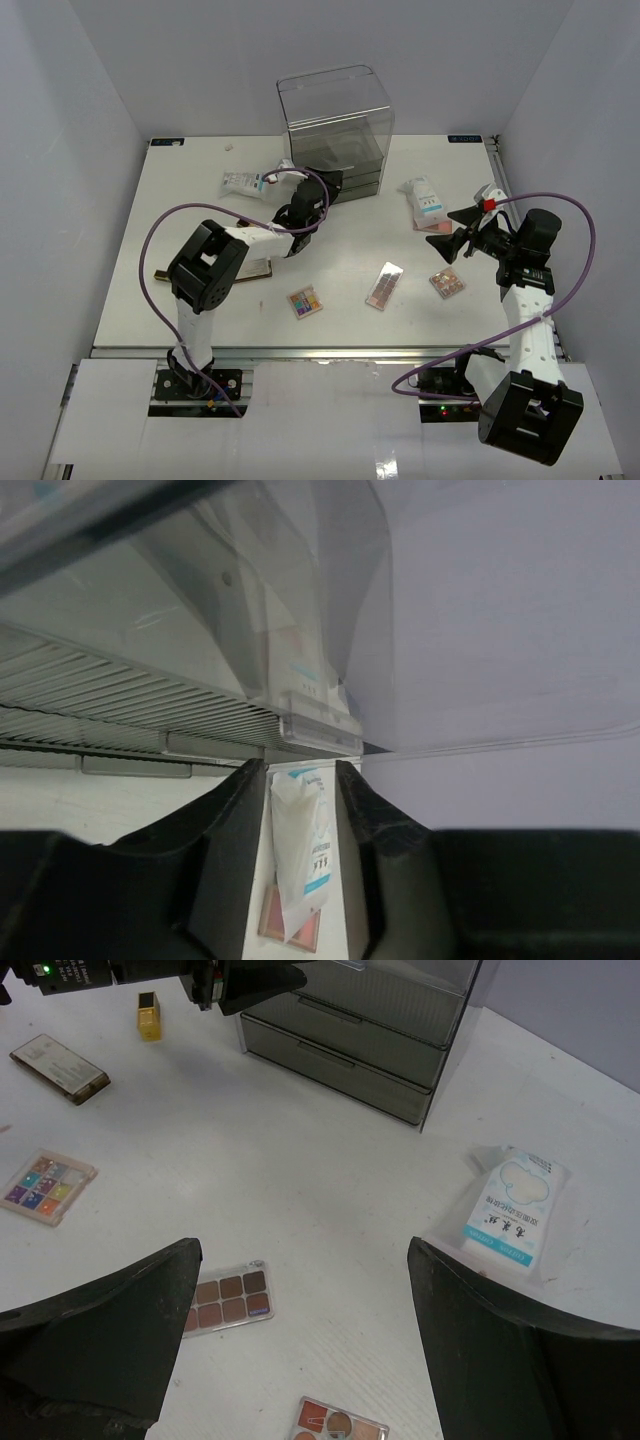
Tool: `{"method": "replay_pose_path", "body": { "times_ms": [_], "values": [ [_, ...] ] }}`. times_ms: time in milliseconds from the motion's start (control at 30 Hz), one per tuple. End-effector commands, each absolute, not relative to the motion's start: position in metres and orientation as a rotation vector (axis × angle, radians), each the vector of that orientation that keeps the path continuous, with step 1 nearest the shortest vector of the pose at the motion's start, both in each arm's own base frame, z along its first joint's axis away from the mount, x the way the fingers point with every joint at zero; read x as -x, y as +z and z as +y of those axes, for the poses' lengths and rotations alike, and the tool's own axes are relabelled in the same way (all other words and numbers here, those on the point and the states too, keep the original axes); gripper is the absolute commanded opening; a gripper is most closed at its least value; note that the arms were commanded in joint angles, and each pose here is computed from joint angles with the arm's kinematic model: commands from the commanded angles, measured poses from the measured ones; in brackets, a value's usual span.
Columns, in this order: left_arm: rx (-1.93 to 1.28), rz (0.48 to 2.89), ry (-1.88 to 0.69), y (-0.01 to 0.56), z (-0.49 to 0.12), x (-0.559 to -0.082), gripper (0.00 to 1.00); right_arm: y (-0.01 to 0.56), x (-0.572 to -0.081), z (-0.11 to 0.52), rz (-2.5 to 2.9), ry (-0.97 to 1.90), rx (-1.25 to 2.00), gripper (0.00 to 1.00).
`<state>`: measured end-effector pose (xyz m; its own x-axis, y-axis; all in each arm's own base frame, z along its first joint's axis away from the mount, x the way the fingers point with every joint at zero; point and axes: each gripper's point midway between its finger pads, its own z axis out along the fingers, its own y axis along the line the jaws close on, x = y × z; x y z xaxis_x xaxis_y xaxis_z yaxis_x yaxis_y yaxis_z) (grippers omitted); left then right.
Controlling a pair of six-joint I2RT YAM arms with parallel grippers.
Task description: Organize the makeup
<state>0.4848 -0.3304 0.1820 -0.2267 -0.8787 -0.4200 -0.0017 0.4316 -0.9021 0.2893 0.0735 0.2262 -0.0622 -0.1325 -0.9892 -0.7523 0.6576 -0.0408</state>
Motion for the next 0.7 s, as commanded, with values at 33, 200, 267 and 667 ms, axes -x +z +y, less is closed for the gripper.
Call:
{"method": "replay_pose_path", "body": {
  "times_ms": [33,200,267,667],
  "values": [
    [0.853,1.512,-1.052,0.200,-0.326,-0.495,0.37,0.233,-0.288,0.075,1.535,0.575,0.781,0.91],
    [0.860,1.490,-1.043,0.201,-0.311,-0.496,0.32,0.233,-0.287,0.076,1.529,0.585,0.788,0.91],
    [0.855,1.485,-1.054,0.204,-0.309,-0.495,0.34,0.232,-0.286,0.077,1.529,0.588,0.789,0.91],
    [0.778,1.478,-1.244,0.215,-0.325,-0.472,0.37,0.229,-0.287,0.076,1.539,0.595,0.782,0.91]
  ]
}}
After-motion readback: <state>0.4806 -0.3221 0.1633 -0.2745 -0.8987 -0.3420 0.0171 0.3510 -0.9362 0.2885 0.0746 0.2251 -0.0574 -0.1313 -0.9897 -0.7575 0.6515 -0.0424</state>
